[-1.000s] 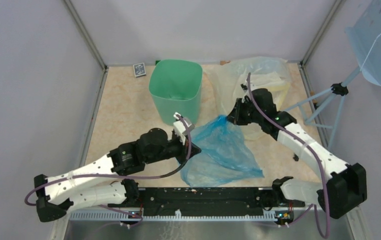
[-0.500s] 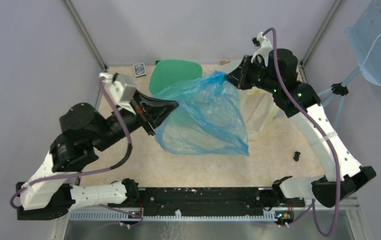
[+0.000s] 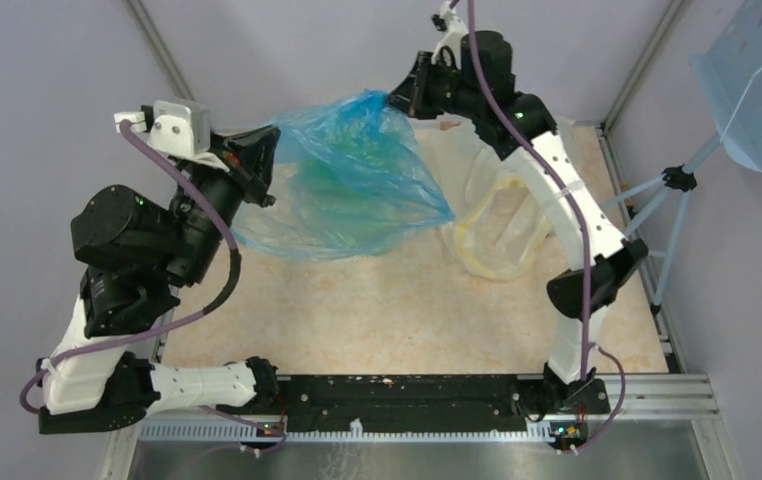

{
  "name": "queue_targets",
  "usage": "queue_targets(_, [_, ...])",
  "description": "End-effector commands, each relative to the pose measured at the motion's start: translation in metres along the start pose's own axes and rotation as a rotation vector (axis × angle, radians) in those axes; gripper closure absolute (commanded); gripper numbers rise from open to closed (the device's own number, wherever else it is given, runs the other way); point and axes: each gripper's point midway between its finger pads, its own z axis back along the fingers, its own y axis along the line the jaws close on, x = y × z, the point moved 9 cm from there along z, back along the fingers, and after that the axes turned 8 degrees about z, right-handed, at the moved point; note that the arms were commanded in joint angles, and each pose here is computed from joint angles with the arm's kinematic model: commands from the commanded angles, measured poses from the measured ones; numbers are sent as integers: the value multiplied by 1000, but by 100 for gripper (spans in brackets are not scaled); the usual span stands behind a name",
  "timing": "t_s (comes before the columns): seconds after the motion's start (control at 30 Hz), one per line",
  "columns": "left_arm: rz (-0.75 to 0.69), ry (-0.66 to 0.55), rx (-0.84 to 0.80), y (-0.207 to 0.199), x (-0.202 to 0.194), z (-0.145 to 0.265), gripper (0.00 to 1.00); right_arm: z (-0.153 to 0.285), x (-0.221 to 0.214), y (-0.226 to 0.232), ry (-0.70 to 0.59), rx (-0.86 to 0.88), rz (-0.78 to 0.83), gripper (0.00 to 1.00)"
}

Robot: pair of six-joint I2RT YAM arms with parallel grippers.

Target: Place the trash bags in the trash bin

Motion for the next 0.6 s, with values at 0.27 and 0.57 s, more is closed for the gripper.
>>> queue_targets(0.27, [-294, 56, 153, -33, -42, -69, 100, -44, -20, -18, 33, -158, 53, 51])
queue_targets(0.57, [-185, 5, 20, -49, -34, -73, 100, -26, -20, 0, 67, -26, 130, 70])
